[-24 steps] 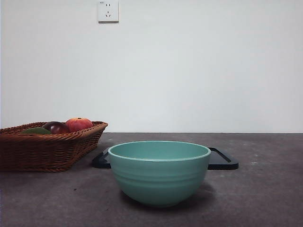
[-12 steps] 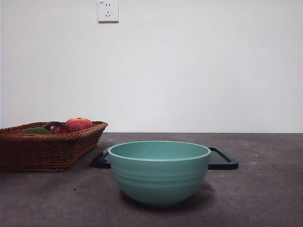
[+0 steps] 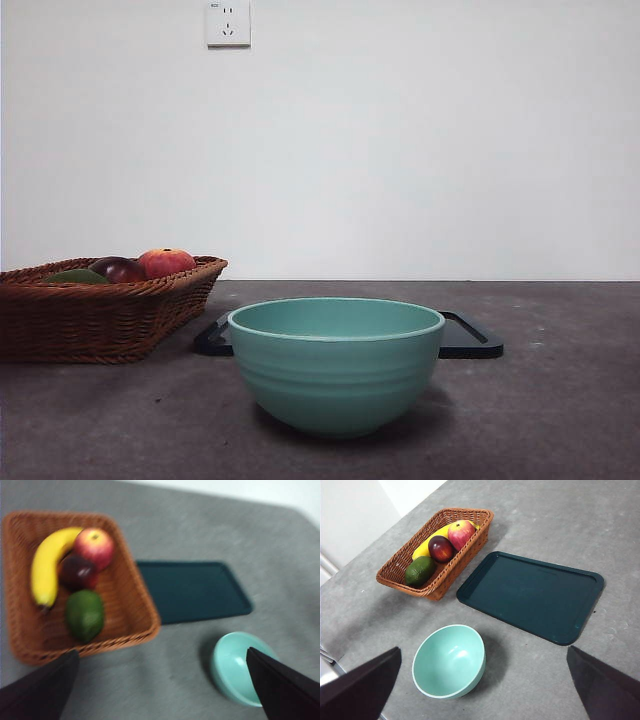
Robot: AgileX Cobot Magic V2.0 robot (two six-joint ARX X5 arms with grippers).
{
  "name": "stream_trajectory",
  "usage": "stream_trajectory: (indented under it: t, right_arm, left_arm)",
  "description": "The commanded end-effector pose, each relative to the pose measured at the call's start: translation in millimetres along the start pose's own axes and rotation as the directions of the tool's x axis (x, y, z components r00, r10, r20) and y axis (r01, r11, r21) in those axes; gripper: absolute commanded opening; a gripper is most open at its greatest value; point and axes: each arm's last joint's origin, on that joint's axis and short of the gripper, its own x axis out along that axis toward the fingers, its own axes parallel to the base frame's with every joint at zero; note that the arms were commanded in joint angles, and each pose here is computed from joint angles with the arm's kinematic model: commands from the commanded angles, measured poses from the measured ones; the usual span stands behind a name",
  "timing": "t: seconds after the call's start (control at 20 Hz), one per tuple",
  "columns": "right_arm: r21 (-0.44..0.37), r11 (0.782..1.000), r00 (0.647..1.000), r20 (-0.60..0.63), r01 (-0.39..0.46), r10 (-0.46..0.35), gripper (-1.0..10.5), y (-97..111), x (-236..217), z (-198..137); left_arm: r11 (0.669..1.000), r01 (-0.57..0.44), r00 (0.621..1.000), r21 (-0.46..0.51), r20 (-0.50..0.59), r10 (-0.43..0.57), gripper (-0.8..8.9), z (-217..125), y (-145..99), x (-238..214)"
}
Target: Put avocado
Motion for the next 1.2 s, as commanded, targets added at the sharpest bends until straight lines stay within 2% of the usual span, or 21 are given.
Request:
stream_trajectory:
  t: [0.05, 0.3, 0.55, 0.65, 0.85, 1.2]
  right_arm:
    - [-0.016, 1.0, 1.0, 0.019, -0.005, 0.006, 6.4, 2.5, -2.8, 4.7]
    - [-0.016, 1.0, 1.0, 0.019, -0.005, 0.006, 6.4, 2.5, -2.8, 4.7]
    - [-0.016, 1.0, 1.0, 0.019, -0.005, 0.006, 6.4, 2.5, -2.8, 4.7]
    - [-0.017, 1.0, 1.0, 0.019, -0.005, 0.006, 6.4, 2.5, -2.8, 4.7]
    - [-0.016, 1.0, 1.0, 0.019, -0.005, 0.006, 6.4, 2.5, -2.8, 4.7]
    - [-0.016, 1.0, 1.0, 0.018, -0.005, 0.006, 6.4, 2.4, -2.8, 4.6]
  left_arm:
    - [0.999, -0.036, 0.997, 0.01, -0.067, 0.037, 5.57, 13.8, 1.1, 17.3]
    - [0.993, -0.114, 0.95, -0.016, -0.295, 0.105, 5.57, 33.2, 11.5, 82.1]
    - [0.977, -0.206, 0.865, 0.048, -0.457, 0.205, 5.57, 50.2, 25.7, 154.5]
    - [0.966, -0.247, 0.83, 0.072, -0.499, 0.249, 5.57, 52.7, 32.7, 180.7]
    - [0.963, -0.258, 0.783, 0.076, -0.568, 0.254, 5.57, 48.5, 43.3, 223.2]
    - [0.959, -0.275, 0.761, 0.061, -0.596, 0.256, 5.56, 33.3, 54.9, 258.8]
